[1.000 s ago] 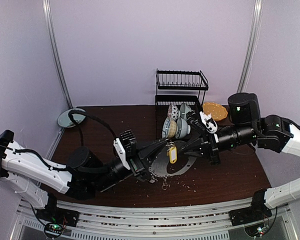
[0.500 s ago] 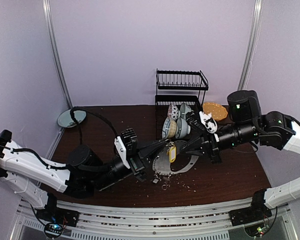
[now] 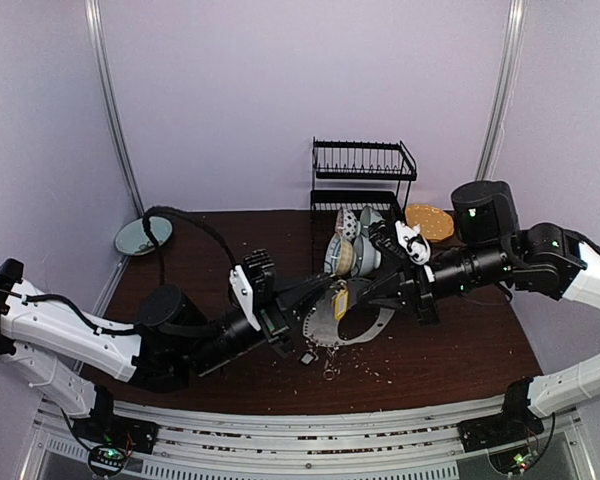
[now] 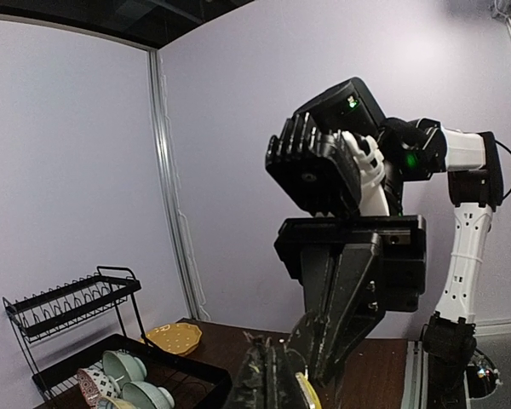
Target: Put the keys on the keyring
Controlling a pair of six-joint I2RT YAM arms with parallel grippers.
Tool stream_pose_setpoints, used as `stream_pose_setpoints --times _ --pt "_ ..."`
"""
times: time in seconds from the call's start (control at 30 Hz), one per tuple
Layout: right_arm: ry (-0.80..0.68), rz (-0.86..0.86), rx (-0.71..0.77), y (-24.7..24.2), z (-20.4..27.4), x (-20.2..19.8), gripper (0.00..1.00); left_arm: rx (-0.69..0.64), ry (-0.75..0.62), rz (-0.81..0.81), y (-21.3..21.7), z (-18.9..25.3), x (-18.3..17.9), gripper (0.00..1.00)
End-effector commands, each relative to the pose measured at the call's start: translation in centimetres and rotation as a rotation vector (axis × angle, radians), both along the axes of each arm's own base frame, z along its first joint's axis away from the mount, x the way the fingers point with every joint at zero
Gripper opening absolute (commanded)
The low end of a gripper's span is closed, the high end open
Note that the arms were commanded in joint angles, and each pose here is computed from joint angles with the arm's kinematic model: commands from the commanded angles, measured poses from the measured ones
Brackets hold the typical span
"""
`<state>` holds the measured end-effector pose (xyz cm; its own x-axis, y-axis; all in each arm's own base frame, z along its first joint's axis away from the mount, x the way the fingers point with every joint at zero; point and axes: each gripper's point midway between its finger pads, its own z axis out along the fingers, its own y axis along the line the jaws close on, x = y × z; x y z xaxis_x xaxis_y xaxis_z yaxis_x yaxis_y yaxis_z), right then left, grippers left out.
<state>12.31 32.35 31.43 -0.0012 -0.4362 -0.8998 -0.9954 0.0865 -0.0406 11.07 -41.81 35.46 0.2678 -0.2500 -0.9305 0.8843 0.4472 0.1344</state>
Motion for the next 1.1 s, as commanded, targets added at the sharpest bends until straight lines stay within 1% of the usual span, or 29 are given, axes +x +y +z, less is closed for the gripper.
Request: stream_pose_setpoints --times 0.0,0.17,0.37,0.47,0.8,0.9,1.0,1.07 --pt "-0.028 0.018 0.065 1.0 1.5 0.1 0.0 -0.01 0.031 -0.056 -0.4 -0.2 -0.1 0.0" --pt "-0.008 0.014 0.053 1.2 0.9 0.2 0.0 0.004 0.051 -0.057 -0.9 -1.4 0.1 0.0" --pt "-0.025 -0.023 0.026 0.4 1.4 0.6 0.0 0.031 0.069 -0.05 -0.5 -2.4 0.4 0.0" --pt "-0.028 -0.016 0.008 0.2 1.5 0.4 0.0 0.055 0.074 -0.053 -0.8 -2.9 0.4 0.0" --pt "-0.036 0.025 -0.041 -0.2 1.5 -0.2 0.0 0.074 0.081 -0.061 -0.6 -3.4 0.6 0.0" --pt "-0.039 0.037 -0.038 -0.2 1.5 -0.4 0.0 0.067 0.08 -0.075 -0.6 -3.3 0.4 0.0" --pt "-0.027 0.049 -0.041 -0.1 1.3 -0.6 0.0 0.023 0.063 -0.099 -0.4 -2.3 0.0 0.0" --pt "-0.021 0.05 -0.029 -0.1 1.3 -0.7 0.0 0.025 0.062 -0.101 -0.5 -2.2 0.0 0.0"
